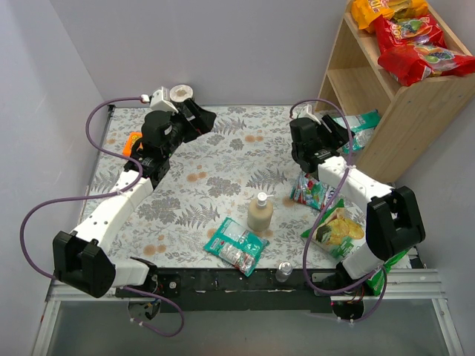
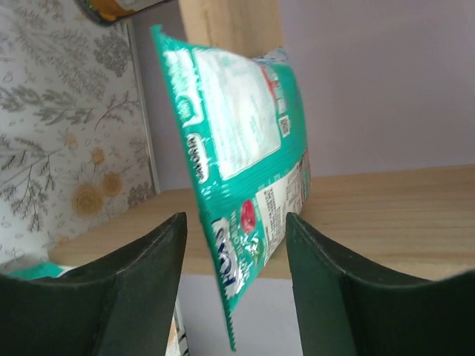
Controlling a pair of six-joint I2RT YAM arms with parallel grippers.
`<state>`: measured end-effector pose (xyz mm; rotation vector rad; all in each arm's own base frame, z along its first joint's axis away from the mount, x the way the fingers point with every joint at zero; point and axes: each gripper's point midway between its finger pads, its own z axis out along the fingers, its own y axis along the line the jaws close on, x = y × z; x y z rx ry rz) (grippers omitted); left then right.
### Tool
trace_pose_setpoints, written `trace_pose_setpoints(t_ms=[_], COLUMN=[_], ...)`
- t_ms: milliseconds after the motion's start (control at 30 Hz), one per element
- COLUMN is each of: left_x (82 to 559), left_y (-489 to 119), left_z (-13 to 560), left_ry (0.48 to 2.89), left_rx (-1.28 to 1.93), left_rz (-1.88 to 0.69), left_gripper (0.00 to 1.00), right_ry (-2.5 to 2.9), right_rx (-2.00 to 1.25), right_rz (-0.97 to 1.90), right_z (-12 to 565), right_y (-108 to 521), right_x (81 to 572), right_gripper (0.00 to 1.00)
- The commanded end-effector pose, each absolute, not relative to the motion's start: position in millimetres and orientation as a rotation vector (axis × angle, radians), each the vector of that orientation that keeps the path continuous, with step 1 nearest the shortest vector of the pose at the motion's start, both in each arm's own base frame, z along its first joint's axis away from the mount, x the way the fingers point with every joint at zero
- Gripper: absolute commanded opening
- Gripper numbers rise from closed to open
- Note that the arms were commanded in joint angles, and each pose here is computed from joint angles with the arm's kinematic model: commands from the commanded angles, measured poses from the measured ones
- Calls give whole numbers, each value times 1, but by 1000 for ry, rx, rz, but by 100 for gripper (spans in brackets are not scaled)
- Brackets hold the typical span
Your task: Place and organize the candy bags onto the shelf
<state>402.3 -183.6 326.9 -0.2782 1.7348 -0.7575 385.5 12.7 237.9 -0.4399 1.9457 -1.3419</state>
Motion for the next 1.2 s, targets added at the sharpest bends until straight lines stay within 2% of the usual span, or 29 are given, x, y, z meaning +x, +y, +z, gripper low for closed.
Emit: trace_pose_setpoints(t_ms=[0,267,400,567,900,1167], left_x=[399,377,371,367,363,364], left_y=[-175,-171,-171,-177,-181,-182], left_z=[334,328,329,326,316,309], left_ry=[1745,1778,1776,1784,1804,1822], left_rx=[-309,-320,-314,-300,-310,-328], left_rz=[-761,-810,-826,-867,-905,-909], left_gripper=[98,95,88,83,84,85], right_ry=[1848,1837,1862,1857,1897,1934], right_rx=[-314,-287,-248,-202,-197,-149], right_rz=[-1335,-1357,-1384,-1364,-1328,-1244], right_z=[264,267,270,282,279,278], right_y=[10,4,-8,-17,-54,-57], right_x=[402,421,428,436,444,432], right_gripper=[54,31,2,1,1,1])
